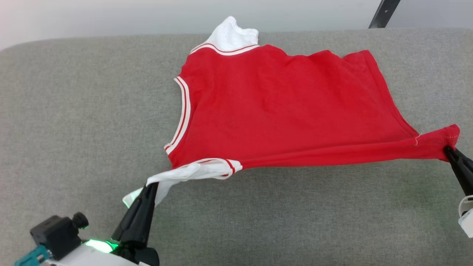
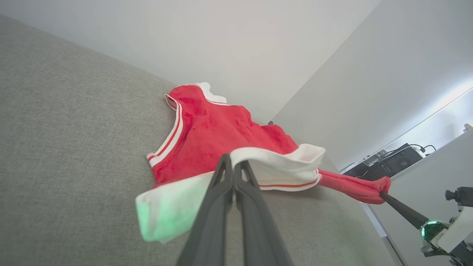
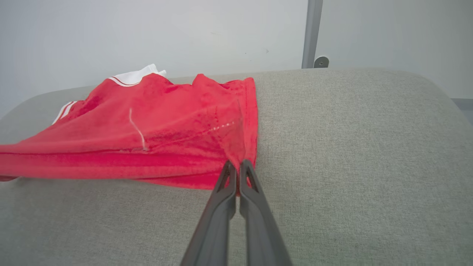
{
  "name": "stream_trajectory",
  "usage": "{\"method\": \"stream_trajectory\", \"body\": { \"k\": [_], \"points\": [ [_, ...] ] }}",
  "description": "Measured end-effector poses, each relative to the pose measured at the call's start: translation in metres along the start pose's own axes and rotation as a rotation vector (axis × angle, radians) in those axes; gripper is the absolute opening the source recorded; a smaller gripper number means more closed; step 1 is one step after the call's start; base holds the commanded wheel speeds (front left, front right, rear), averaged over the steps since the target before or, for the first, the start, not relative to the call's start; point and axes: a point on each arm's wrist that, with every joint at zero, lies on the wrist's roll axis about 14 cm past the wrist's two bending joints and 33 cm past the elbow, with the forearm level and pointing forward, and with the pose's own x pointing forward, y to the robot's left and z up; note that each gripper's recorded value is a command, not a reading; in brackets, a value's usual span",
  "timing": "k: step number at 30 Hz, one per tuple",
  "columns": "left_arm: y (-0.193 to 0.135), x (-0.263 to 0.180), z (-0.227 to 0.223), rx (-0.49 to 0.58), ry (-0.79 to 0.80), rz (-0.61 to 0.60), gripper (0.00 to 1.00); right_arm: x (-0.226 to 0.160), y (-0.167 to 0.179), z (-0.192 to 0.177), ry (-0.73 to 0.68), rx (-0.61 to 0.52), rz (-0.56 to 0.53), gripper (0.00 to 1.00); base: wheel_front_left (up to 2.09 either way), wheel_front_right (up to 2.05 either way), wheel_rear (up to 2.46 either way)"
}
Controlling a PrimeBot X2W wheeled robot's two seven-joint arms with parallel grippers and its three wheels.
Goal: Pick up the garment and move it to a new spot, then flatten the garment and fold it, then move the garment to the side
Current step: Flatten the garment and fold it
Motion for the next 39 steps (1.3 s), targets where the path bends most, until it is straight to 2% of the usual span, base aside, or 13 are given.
{"method": "stream_trajectory", "body": {
  "k": [5,13,15,18,27,29,39],
  "points": [
    [0.000,0.015,0.004,0.040,0.003,-0.036,0.00,0.004,0.003,-0.003,0.032,0.017,-0.007,0.00,0.00,0.00,0.00],
    [0.009,0.067,0.009,0.090,-0.020,-0.080,0.00,0.041,0.008,-0.007,0.071,0.016,0.001,0.00,0.00,0.00,0.00],
    [0.014,0.078,0.001,0.090,0.010,-0.079,0.00,0.051,0.007,-0.011,0.089,0.013,-0.003,0.00,0.00,0.00,0.00],
    [0.028,0.092,-0.013,0.169,0.057,-0.062,0.00,0.064,0.000,-0.019,0.114,0.011,-0.025,0.00,0.00,0.00,0.00],
    [0.062,0.122,-0.057,0.304,0.163,-0.005,0.00,0.087,-0.009,-0.062,0.221,0.018,-0.061,0.00,0.00,0.00,0.00],
    [0.076,0.124,-0.066,0.367,0.194,0.025,0.00,0.090,-0.009,-0.068,0.232,0.014,-0.061,0.00,0.00,0.00,0.00],
    [0.096,0.127,-0.095,0.399,0.292,0.059,0.00,0.102,-0.007,-0.083,0.270,-0.015,-0.047,0.00,0.00,0.00,0.00]
  ]
}}
